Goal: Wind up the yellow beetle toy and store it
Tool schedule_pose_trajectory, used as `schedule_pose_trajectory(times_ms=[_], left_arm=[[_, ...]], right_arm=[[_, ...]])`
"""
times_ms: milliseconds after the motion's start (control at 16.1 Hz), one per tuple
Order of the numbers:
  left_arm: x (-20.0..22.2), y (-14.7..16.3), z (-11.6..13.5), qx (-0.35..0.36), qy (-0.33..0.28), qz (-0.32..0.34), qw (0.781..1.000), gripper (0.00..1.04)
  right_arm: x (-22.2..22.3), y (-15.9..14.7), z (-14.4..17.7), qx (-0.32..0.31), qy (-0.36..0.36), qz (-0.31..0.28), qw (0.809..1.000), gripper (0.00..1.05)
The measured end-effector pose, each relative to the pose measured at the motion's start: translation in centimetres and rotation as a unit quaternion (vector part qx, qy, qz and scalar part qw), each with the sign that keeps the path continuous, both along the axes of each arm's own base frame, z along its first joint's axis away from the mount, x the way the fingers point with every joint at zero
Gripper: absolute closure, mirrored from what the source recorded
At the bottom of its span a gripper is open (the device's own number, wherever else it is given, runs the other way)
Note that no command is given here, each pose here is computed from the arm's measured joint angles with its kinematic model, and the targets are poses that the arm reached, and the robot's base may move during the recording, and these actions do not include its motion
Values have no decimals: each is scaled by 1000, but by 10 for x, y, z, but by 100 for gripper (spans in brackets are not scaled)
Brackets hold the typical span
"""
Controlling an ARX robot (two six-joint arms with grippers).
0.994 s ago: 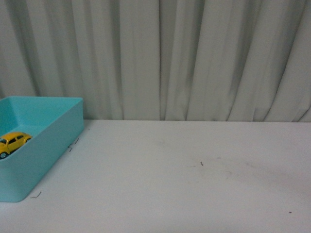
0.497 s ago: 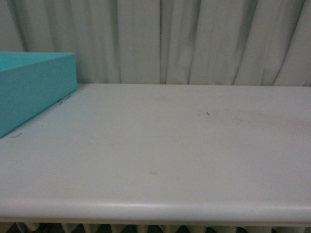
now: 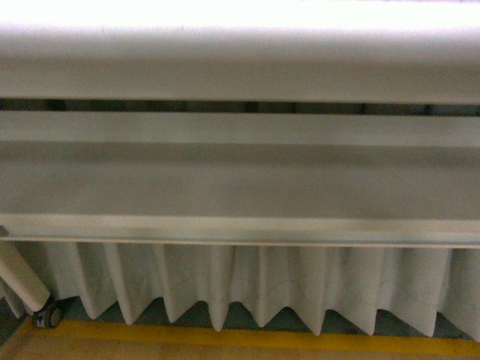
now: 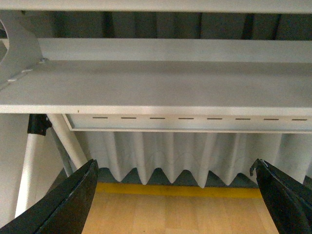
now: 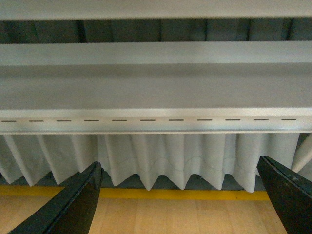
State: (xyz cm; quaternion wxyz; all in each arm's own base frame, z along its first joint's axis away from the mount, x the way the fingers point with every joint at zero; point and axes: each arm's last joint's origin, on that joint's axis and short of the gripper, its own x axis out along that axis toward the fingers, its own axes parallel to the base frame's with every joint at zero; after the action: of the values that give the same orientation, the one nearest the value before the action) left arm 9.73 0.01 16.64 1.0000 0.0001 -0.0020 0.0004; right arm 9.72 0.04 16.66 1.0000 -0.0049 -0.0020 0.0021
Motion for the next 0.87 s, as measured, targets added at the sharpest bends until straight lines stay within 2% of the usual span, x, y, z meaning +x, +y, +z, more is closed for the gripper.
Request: schedule_pose_trajectory(times_ms=[870], left_arm=[[0, 0, 0, 0, 1, 0, 1000, 7]], right_arm=[[0, 0, 0, 0, 0, 0, 1000, 6]])
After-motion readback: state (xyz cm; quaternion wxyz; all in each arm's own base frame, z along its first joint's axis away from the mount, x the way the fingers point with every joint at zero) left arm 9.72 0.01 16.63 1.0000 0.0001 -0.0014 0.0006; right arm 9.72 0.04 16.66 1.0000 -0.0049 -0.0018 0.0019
